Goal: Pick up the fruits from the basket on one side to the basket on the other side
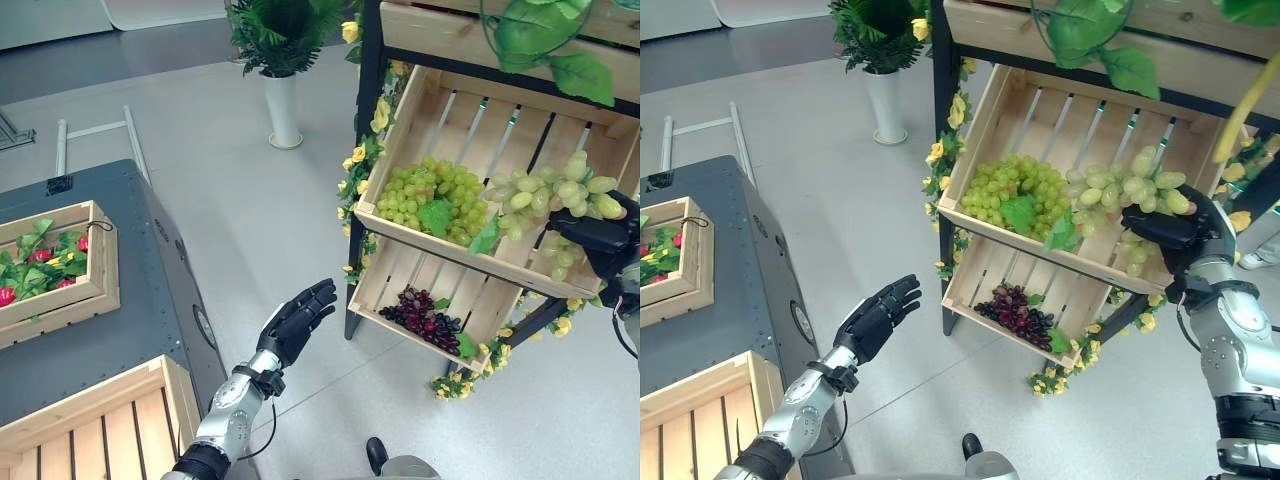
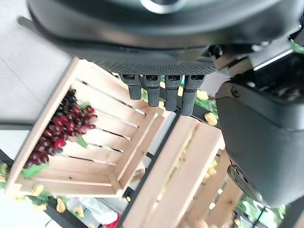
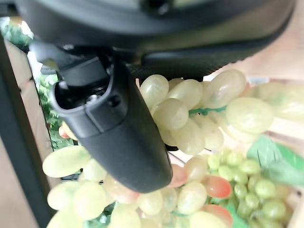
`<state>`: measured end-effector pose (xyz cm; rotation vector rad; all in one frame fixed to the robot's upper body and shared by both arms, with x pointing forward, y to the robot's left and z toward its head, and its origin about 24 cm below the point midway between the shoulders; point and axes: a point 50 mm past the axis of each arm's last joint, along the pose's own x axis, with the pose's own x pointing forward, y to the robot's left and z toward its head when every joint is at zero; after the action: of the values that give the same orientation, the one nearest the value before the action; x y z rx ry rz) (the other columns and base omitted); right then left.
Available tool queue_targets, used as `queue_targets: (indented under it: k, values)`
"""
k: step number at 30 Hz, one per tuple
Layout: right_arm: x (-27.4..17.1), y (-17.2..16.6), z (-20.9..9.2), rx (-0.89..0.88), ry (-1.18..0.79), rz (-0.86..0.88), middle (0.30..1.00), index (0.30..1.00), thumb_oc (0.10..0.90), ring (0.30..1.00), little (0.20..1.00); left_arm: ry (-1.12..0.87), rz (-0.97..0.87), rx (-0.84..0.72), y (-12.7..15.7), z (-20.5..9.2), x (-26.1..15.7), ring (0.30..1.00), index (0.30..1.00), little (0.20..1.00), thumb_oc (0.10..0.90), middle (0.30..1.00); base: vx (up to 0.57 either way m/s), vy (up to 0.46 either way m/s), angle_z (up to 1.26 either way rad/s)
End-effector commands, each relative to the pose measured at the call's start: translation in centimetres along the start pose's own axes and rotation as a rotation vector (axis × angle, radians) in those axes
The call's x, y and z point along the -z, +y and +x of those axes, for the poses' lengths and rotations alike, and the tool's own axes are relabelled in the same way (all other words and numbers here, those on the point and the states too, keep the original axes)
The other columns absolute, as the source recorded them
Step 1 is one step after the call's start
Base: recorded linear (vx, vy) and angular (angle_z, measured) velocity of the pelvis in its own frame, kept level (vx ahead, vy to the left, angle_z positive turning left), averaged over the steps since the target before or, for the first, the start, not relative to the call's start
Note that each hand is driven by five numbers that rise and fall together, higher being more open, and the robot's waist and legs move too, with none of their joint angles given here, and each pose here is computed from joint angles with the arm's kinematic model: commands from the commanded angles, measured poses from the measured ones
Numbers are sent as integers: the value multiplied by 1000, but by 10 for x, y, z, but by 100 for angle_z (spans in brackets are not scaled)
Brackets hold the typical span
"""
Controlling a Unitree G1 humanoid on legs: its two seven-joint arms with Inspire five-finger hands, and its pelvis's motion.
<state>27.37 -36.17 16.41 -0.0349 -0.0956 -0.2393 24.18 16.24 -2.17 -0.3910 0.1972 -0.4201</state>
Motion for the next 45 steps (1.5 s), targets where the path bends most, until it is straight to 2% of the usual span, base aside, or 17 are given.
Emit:
queue_targets:
  k: [1,4,12,13,14,18,31,35,42,45]
  values:
    - [-99,-48,13,263,-338,-102,300,300,400,300,300,-198,66,182,-15,14,-41,900,900,900,800,900,0,0,0]
    - [-98,-47,18,257,-304,-125,300,300,400,300,300,-204,45,191,-15,13,-39,900,900,900,800,900,0,4,1]
    - [-99,-53,33,303,-181,-199,300,300,400,300,300,-173,35,78,-2,9,-29,900,900,900,800,900,-1,-2,1]
    - [-99,-57,34,335,-160,-220,820,820,747,820,820,-173,38,77,-1,7,-29,900,900,900,800,900,-8,-10,4]
    - [-99,-61,33,363,-144,-234,900,900,800,900,900,-175,37,74,-1,6,-29,900,900,900,800,900,0,0,0]
    - [-95,-68,34,382,-71,-248,900,900,800,900,900,-186,34,58,2,5,-31,900,900,900,800,900,-2,1,1]
    - [-91,-56,34,314,-95,-331,900,900,800,900,900,-192,-9,18,6,4,-29,900,900,900,800,900,0,1,0]
    - [-85,-53,29,297,-104,-385,900,900,800,900,900,-216,-45,-56,12,1,-28,900,900,900,800,900,0,0,0]
    - [-77,-33,13,236,-232,-442,900,900,800,900,900,-241,-54,-188,21,-5,-25,900,900,900,800,900,22,-6,-2]
    - [-71,-10,-1,168,-322,-419,900,900,800,900,900,-237,-51,-207,22,-7,-24,900,900,900,800,900,9,-17,-2]
